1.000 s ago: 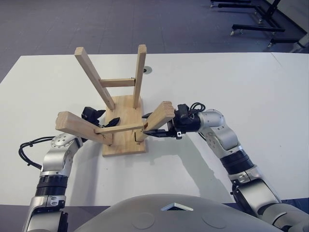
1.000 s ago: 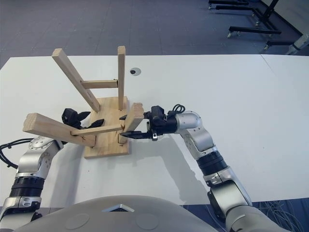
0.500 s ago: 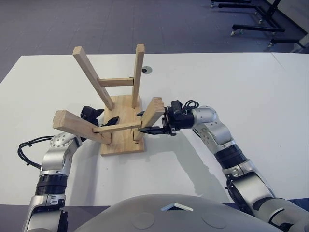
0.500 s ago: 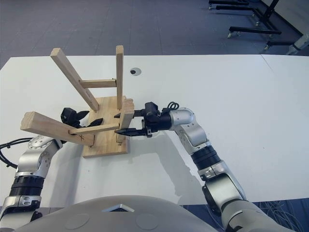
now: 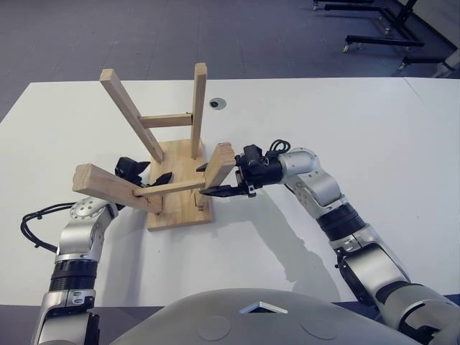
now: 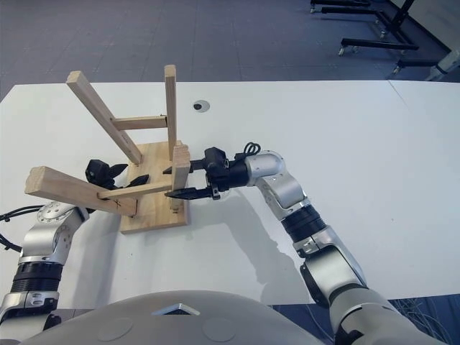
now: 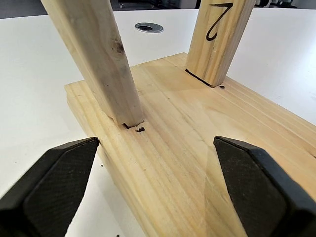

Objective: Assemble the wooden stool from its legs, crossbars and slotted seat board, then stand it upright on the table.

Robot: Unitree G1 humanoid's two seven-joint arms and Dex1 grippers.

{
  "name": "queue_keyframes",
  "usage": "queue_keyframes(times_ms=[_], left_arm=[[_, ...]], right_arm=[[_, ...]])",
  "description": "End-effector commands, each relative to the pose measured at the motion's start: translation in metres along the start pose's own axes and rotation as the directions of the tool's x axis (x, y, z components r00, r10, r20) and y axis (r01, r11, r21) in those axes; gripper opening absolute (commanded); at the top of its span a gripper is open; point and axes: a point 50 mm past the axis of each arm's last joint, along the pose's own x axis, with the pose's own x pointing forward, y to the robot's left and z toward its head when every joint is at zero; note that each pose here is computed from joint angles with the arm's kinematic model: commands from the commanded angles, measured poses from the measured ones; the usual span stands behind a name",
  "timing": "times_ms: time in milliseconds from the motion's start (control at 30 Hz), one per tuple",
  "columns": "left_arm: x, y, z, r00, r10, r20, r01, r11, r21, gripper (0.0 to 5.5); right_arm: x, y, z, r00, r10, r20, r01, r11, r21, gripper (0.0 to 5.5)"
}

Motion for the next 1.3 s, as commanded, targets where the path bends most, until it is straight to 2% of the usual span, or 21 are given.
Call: queue_keyframes(times_ms=[33, 200, 333, 633, 667, 700, 867, 1033, 1200, 1300], left_arm=[[0.009, -0.018, -0.004, 0.996, -0.087, -0.015, 0.087, 0.996, -0.003, 4.27], [0.009, -0.019, -0.004, 0.996, -0.088, -0.011, 0.088, 0.996, -0.004, 4.27], [0.010, -0.020, -0.003, 0.996, -0.089, -0.008, 0.089, 0.996, -0.004, 4.27], [0.014, -0.018, -0.002, 0.996, -0.093, -0.004, 0.093, 0.996, 0.002, 4.27], [0.014, -0.018, -0.001, 0.996, -0.094, -0.003, 0.094, 0.996, 0.002, 4.27], [0.014, -0.018, -0.001, 0.996, -0.094, -0.002, 0.094, 0.996, 0.002, 4.27], [0.013, -0.016, -0.002, 0.996, -0.092, -0.003, 0.092, 0.996, 0.001, 4.27], [0.015, -0.016, 0.000, 0.995, -0.099, 0.001, 0.099, 0.995, 0.004, 4.27], [0.016, -0.017, 0.002, 0.995, -0.104, 0.008, 0.104, 0.995, 0.007, 4.27], [0.016, -0.019, 0.004, 0.994, -0.111, 0.020, 0.111, 0.994, 0.007, 4.27]], right_arm=[[0.001, 0.023, -0.067, 0.900, 0.140, -0.412, -0.028, 0.963, 0.267, 2.06], [0.002, 0.022, -0.072, 0.853, 0.185, -0.487, -0.028, 0.950, 0.312, 2.06], [0.007, 0.021, -0.071, 0.853, 0.193, -0.485, -0.038, 0.949, 0.312, 2.06], [0.012, 0.001, -0.044, 0.963, -0.006, -0.269, 0.116, 0.912, 0.393, 2.06], [0.012, -0.001, -0.042, 0.966, -0.025, -0.257, 0.128, 0.910, 0.394, 2.46], [0.011, -0.002, -0.040, 0.967, -0.037, -0.253, 0.138, 0.909, 0.393, 2.55], [0.010, -0.002, -0.039, 0.961, -0.058, -0.272, 0.162, 0.911, 0.380, 3.71], [0.005, 0.002, -0.041, 0.957, -0.065, -0.281, 0.173, 0.909, 0.379, 4.53], [-0.025, 0.009, -0.041, 0.945, -0.170, -0.280, 0.272, 0.883, 0.382, 5.27], [-0.044, 0.020, -0.036, 0.941, -0.239, -0.238, 0.319, 0.859, 0.401, 5.37]])
